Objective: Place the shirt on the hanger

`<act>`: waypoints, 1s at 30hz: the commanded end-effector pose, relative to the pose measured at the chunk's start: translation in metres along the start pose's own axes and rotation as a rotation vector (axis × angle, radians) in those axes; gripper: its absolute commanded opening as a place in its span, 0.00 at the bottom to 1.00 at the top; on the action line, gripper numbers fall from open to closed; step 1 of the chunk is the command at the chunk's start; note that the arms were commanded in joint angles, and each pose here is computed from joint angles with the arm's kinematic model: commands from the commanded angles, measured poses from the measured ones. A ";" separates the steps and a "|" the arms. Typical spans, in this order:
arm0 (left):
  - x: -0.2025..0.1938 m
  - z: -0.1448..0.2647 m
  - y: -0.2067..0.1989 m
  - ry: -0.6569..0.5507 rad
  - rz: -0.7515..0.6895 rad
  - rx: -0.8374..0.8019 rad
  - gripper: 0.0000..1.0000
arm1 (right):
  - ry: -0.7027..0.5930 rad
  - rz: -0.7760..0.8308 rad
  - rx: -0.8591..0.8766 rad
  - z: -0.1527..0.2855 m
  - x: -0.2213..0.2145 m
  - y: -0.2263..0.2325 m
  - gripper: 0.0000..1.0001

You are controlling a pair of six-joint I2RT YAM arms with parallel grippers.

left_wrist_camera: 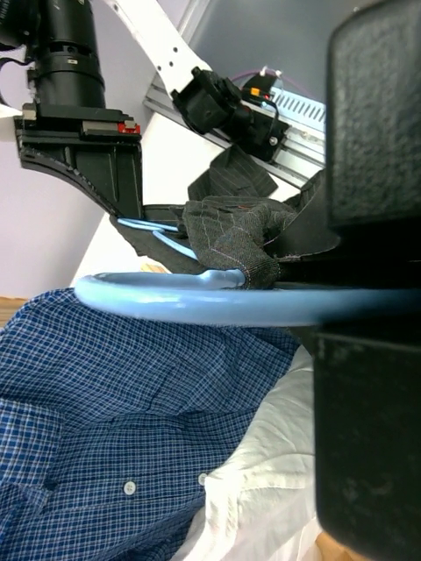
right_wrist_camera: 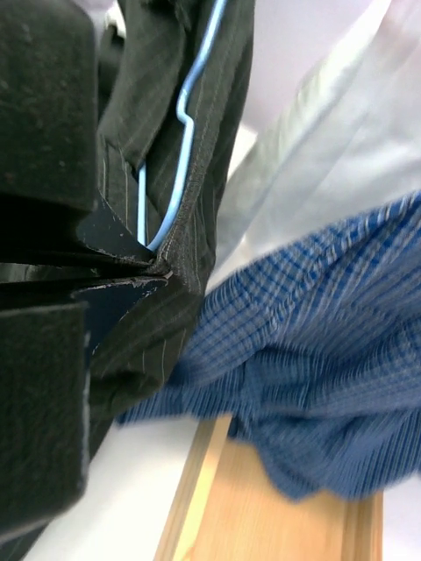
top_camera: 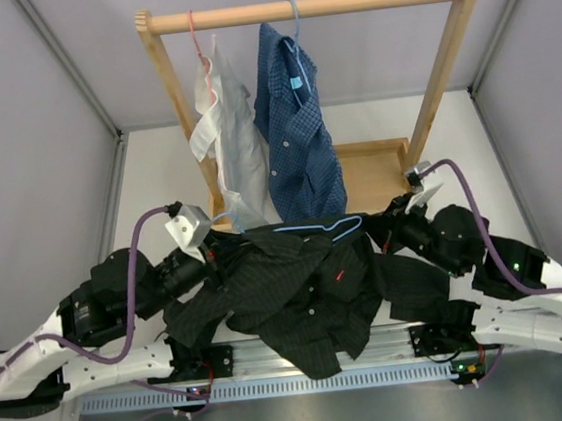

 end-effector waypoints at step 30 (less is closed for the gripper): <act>0.041 -0.055 0.007 -0.103 0.159 0.145 0.00 | 0.189 -0.022 0.634 0.013 -0.065 0.086 0.41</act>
Point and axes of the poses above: each gripper's point midway between its finger pads, its own z axis back along the fingers, its own y axis along the line the jaws close on, x = y × z, the point moved 1 cm from there along z, back along the fingers, and after that the axes turned 14 degrees about -z, right-handed, at the moved point
